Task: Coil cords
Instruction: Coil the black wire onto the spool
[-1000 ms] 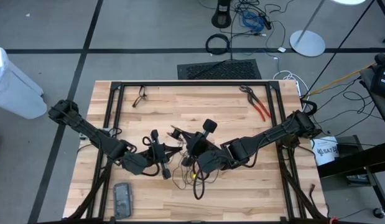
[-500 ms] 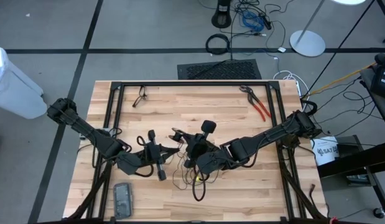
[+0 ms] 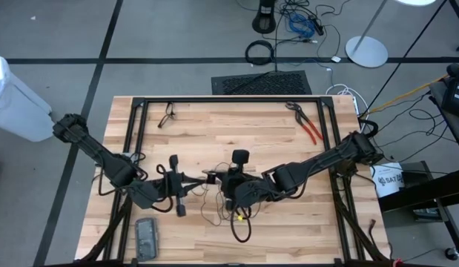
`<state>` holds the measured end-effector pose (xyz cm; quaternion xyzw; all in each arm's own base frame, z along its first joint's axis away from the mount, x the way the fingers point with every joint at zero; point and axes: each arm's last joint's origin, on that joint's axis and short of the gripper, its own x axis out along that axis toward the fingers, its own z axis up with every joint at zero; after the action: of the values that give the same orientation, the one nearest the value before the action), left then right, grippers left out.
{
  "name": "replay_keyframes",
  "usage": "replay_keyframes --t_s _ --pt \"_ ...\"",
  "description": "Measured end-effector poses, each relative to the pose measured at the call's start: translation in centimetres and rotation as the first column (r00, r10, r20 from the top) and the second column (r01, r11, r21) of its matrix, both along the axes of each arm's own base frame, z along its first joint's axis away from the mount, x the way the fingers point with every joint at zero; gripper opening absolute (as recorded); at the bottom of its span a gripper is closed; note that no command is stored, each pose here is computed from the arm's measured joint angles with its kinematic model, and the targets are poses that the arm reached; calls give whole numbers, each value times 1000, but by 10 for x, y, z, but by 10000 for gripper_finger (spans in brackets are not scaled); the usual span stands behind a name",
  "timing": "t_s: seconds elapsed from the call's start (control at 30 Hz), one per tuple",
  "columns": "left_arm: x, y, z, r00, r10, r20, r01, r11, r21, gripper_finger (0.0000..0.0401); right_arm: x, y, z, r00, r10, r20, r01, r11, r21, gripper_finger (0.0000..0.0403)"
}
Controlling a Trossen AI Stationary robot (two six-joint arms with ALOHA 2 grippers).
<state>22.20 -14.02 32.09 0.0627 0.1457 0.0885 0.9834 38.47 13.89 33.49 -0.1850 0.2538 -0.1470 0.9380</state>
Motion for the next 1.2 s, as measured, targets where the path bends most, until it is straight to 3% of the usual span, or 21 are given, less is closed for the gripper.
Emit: replay_keyframes --t_s 0.23,0.4,0.53,0.7,1.03,1.2 --pt "-8 -1 -2 994 -89 -67 91 995 37 13 -8 3 12 996 80 28 -83 989 124 0" --pt "-10 -7 -2 965 -237 -110 246 967 73 13 -9 6 13 986 163 28 -165 963 212 0" --pt "-11 -10 -3 949 -290 -124 301 950 80 14 -9 8 13 977 212 27 -212 943 255 0" --pt "-12 -14 -3 912 -384 -146 399 913 91 14 -8 9 14 970 239 38 -240 932 270 0" --pt "-15 -19 -4 876 -458 -154 471 880 65 15 -8 11 15 953 300 47 -299 904 305 0" --pt "-15 -20 -5 873 -460 -163 474 878 63 56 -9 11 17 954 296 49 -296 905 305 0"
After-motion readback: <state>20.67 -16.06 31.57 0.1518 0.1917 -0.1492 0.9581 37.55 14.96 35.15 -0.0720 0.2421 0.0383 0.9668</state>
